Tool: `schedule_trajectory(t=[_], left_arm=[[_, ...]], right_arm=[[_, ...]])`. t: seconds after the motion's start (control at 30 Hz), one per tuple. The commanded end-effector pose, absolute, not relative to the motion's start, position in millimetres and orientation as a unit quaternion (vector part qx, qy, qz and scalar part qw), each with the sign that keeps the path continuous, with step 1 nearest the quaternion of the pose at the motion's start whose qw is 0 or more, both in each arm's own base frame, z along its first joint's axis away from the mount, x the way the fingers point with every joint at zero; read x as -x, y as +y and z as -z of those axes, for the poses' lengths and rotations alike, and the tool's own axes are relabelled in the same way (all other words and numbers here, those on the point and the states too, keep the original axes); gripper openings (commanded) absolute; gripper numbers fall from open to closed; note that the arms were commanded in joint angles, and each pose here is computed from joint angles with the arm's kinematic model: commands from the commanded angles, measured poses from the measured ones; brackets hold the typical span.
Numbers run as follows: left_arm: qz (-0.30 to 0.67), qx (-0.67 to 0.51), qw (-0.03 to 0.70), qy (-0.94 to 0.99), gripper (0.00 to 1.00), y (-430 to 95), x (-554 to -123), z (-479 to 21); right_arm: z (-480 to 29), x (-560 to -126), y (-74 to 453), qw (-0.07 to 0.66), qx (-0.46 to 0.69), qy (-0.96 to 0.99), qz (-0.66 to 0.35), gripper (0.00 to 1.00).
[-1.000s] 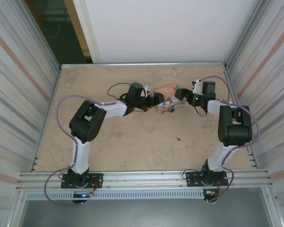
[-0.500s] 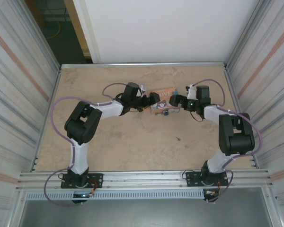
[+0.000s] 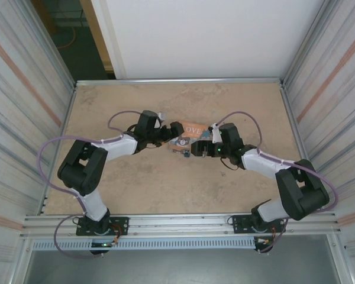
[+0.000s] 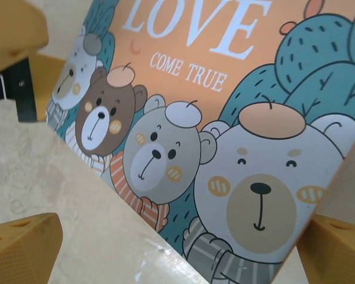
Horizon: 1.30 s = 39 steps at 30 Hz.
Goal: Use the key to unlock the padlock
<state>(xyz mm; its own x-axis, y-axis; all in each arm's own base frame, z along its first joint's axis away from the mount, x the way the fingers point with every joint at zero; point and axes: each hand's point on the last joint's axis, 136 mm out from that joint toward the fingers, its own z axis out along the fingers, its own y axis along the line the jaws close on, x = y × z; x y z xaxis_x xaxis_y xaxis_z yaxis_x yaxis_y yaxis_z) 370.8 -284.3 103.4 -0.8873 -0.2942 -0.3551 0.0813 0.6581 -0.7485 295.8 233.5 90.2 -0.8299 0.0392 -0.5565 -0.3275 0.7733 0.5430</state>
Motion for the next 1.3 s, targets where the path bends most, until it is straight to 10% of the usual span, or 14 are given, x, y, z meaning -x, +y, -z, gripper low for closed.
schedule_trajectory(t=[0.0,1.1,1.27], left_arm=[[0.449,0.017,0.245,0.859,0.99,-296,-360,-137],[0.348,0.026,0.373,0.860,0.99,-182,-312,-185],[0.311,0.039,0.404,0.859,0.99,-154,-287,-187]], right_arm=[[-111,-288,259,0.299,0.091,0.878,-0.363,0.99],[-110,-221,123,0.211,-0.057,0.970,-0.109,0.99],[-95,-203,101,0.147,-0.100,0.980,-0.090,0.83]])
